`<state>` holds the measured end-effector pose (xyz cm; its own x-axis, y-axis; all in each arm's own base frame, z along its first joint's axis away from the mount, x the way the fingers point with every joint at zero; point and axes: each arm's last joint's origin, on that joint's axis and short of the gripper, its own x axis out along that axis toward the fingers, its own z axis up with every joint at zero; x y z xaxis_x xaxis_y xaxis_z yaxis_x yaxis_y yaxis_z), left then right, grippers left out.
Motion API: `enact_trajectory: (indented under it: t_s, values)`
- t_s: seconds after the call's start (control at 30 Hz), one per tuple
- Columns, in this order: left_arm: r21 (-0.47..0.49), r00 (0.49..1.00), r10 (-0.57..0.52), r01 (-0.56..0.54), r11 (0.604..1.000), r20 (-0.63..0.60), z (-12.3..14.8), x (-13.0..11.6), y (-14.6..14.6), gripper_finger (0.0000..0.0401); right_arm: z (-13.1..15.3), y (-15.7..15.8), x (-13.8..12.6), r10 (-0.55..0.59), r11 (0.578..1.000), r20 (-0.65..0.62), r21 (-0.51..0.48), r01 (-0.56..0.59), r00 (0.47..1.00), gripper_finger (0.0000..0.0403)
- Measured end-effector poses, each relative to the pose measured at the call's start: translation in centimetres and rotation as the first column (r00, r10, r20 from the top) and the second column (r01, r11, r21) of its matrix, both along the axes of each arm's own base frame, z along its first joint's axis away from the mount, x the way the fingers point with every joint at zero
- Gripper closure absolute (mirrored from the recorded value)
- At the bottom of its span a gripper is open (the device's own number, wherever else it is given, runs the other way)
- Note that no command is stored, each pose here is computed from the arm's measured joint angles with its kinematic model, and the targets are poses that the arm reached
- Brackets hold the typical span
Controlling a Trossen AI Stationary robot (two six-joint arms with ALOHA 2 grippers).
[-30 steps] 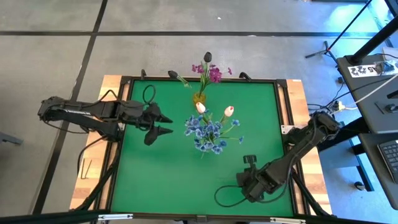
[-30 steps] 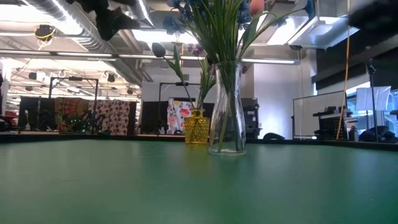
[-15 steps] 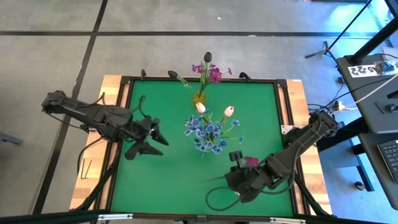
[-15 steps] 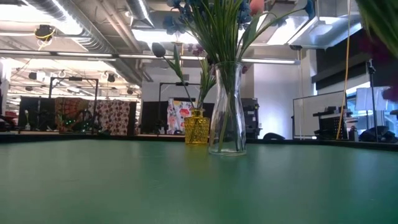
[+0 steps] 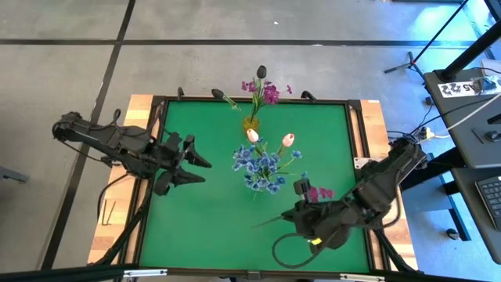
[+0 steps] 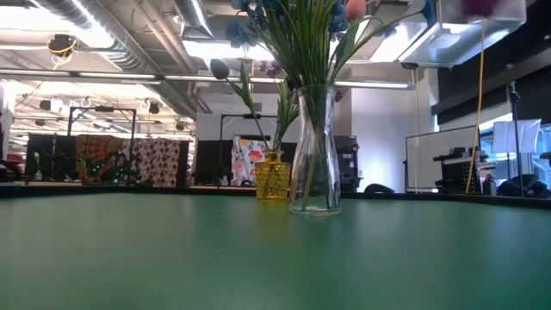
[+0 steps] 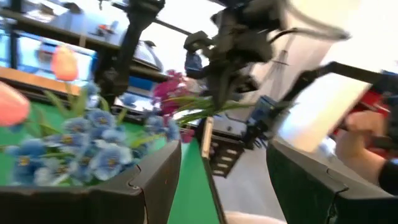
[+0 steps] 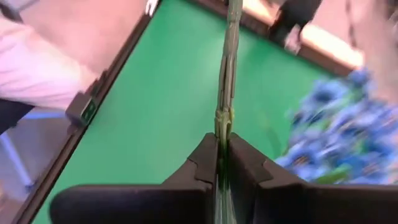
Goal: Sort flowers into vase by color
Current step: Put the violet flowers in the yellow vase
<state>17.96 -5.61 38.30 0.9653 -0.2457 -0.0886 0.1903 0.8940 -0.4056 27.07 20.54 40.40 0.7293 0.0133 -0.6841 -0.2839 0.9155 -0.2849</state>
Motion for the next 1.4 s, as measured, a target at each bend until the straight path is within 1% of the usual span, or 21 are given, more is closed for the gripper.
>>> enact_trajectory:
  t_s: [0.07, 0.17, 0.3, 0.37, 0.53, 0.63, 0.73, 0.8, 0.87, 0.93, 1.07, 1.17, 1.23, 1.3, 1.4]
  values:
    - [-0.009, 0.999, 0.041, -0.041, 0.999, 0.003, 0.2, 0.0, 0.1, 0.0171, 1.5, -0.2, -0.2, 0.03, 0.999, 0.05, -0.025, -0.029, 0.998, 0.0379]
    - [-0.02, 0.994, 0.107, -0.106, 0.994, 0.024, 1.0, -0.1, 0.4, 0.0171, 3.8, -0.8, -0.6, 0.051, 0.994, 0.127, -0.106, -0.037, 0.991, 0.0378]
    - [-0.032, 0.986, 0.157, -0.156, 0.987, 0.055, 2.1, -0.4, 0.6, 0.0171, 6.2, -1.9, -1.3, 0.012, 0.974, 0.221, -0.222, 0.039, 0.975, 0.0378]
    - [-0.038, 0.985, 0.162, -0.159, 0.986, 0.067, 2.5, -0.5, 0.7, 0.0171, 7.2, -2.4, -1.7, -0.008, 0.964, 0.254, -0.255, 0.075, 0.967, 0.0378]
    - [-0.039, 0.983, 0.162, -0.159, 0.986, 0.085, 3.1, -0.7, 0.7, 0.0171, 9.0, -3.3, -2.5, -0.058, 0.94, 0.326, -0.299, 0.162, 0.944, 0.0377]
    - [-0.039, 0.981, 0.175, -0.172, 0.984, 0.087, 3.1, -0.6, 0.9, 0.0171, 9.6, -3.9, -2.4, -0.089, 0.913, 0.363, -0.342, 0.221, 0.928, 0.0377]
    - [-0.037, 0.973, 0.214, -0.211, 0.977, 0.083, 3.1, -0.5, 1.6, 0.0171, 9.7, -5.3, -1.6, -0.139, 0.866, 0.372, -0.403, 0.295, 0.918, 0.0377]
    - [-0.034, 0.965, 0.251, -0.249, 0.968, 0.078, 3.0, -0.3, 2.3, 0.0171, 9.3, -6.7, -0.3, -0.182, 0.833, 0.358, -0.438, 0.337, 0.916, 0.0377]
    - [-0.023, 0.953, 0.294, -0.293, 0.956, 0.072, 2.9, -0.2, 3.1, 0.0171, 8.7, -8.3, 1.2, -0.215, 0.788, 0.327, -0.499, 0.361, 0.92, 0.0377]
    - [-0.011, 0.936, 0.344, -0.344, 0.939, 0.073, 2.9, -0.1, 4.0, 0.0171, 7.7, -9.9, 3.1, -0.24, 0.734, 0.276, -0.576, 0.36, 0.931, 0.0377]
    - [0.005, 0.9, 0.434, -0.434, 0.901, 0.037, 3.5, -0.5, 6.1, 0.0171, 5.5, -12.7, 6.5, -0.266, 0.633, 0.152, -0.718, 0.292, 0.952, 0.0377]
    - [0.012, 0.89, 0.455, -0.455, 0.89, -0.026, 4.1, -0.5, 7.2, 0.0171, 4.0, -14.3, 8.6, -0.265, 0.559, 0.053, -0.805, 0.198, 0.963, 0.0377]
    - [0.022, 0.892, 0.446, -0.446, 0.895, -0.077, 4.3, -0.4, 7.8, 0.0171, 3.3, -15.0, 9.8, -0.278, 0.497, 0.022, -0.852, 0.163, 0.96, 0.0377]
    - [0.021, 0.899, 0.425, -0.425, 0.905, -0.109, 4.5, 0.2, 8.4, 0.0171, 2.8, -15.3, 10.7, -0.29, 0.435, 0.002, -0.89, 0.134, 0.957, 0.0377]
    - [0.003, 0.925, 0.347, -0.351, 0.937, -0.154, 4.9, 1.1, 9.0, 0.0171, 2.2, -15.3, 11.8, -0.287, 0.361, -0.04, -0.93, 0.07, 0.957, 0.0377]
